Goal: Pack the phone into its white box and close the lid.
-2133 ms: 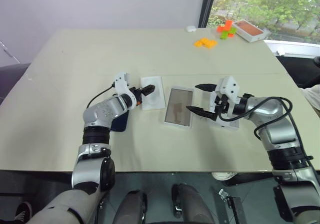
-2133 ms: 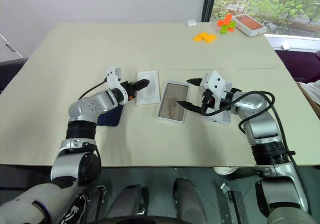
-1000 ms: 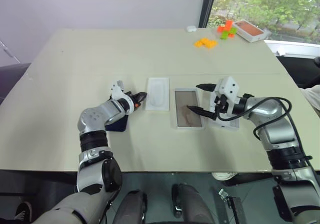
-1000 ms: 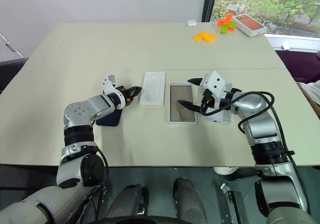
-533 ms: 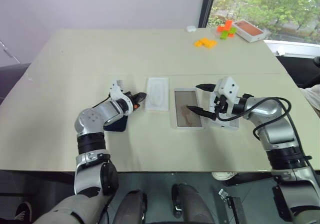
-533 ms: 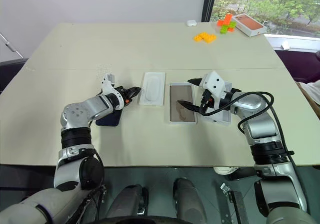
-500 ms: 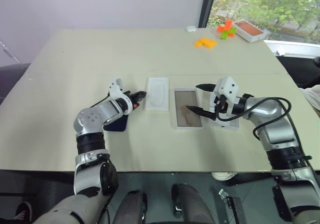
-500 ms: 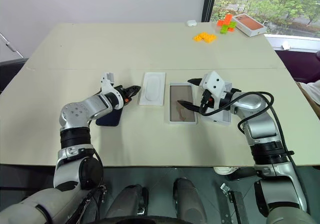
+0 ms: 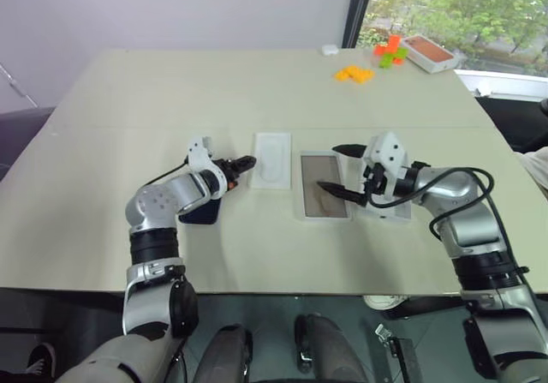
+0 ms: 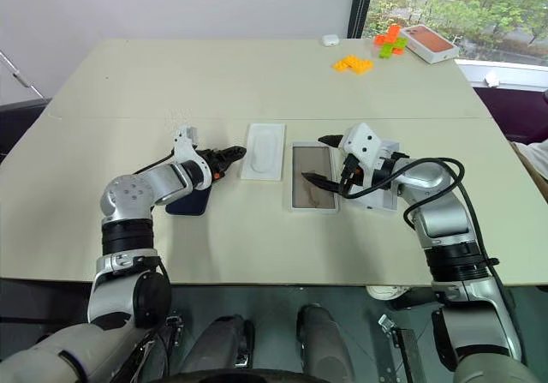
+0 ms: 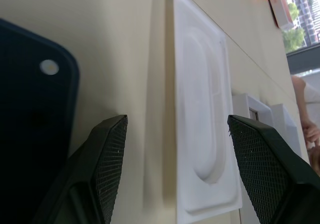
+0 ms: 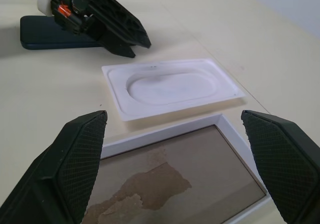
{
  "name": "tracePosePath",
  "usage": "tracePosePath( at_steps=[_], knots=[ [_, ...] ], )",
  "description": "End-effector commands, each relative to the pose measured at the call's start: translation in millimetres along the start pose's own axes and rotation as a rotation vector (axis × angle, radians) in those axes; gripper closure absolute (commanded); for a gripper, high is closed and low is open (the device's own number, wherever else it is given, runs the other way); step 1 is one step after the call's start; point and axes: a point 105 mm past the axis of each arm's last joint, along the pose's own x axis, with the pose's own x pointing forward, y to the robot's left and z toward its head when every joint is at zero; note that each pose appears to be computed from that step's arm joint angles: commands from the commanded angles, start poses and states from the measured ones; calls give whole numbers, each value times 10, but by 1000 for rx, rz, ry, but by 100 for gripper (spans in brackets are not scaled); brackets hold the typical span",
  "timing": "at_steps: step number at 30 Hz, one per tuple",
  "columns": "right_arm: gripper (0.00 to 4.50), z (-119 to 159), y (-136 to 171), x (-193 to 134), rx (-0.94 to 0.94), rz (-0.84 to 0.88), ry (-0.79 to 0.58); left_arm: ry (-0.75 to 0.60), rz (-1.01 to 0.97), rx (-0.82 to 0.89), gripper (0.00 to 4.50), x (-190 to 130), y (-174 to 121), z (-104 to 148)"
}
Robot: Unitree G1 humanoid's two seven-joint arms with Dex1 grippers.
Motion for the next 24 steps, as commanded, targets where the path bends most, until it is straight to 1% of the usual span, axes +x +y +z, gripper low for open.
tracePosePath(
  at_steps=[1,3,7,8,10,11,12,13,15,20,24],
  knots=[
    [0,134,-32,-3,-51,-3,-29,33,-17,35,114,70,-85,-31],
    [0,137,-34,-10,-53,-6,-28,61,-7,49,114,94,-56,-90],
    [0,139,-37,-21,-56,-13,-27,111,-22,23,114,141,-62,-223],
    [0,141,-37,-21,-56,-14,-28,114,-19,15,137,154,-56,-243],
    [0,143,-38,-22,-56,-16,-28,117,-17,5,194,169,-48,-263],
    [0,145,-39,-22,-56,-17,-29,119,-23,-5,240,174,-55,-272],
    [0,146,-40,-22,-56,-17,-29,120,-27,-11,299,176,-61,-276],
    [0,147,-40,-23,-58,-18,-29,113,-22,-9,342,177,-50,-266],
    [0,147,-42,-24,-59,-19,-28,85,-24,-11,447,168,-41,-211],
    [0,151,-51,-23,-61,-20,-28,58,-36,-4,447,147,-49,-164],
    [0,144,-54,-19,-60,-21,-28,27,-67,-64,447,76,-77,-99]
  ],
)
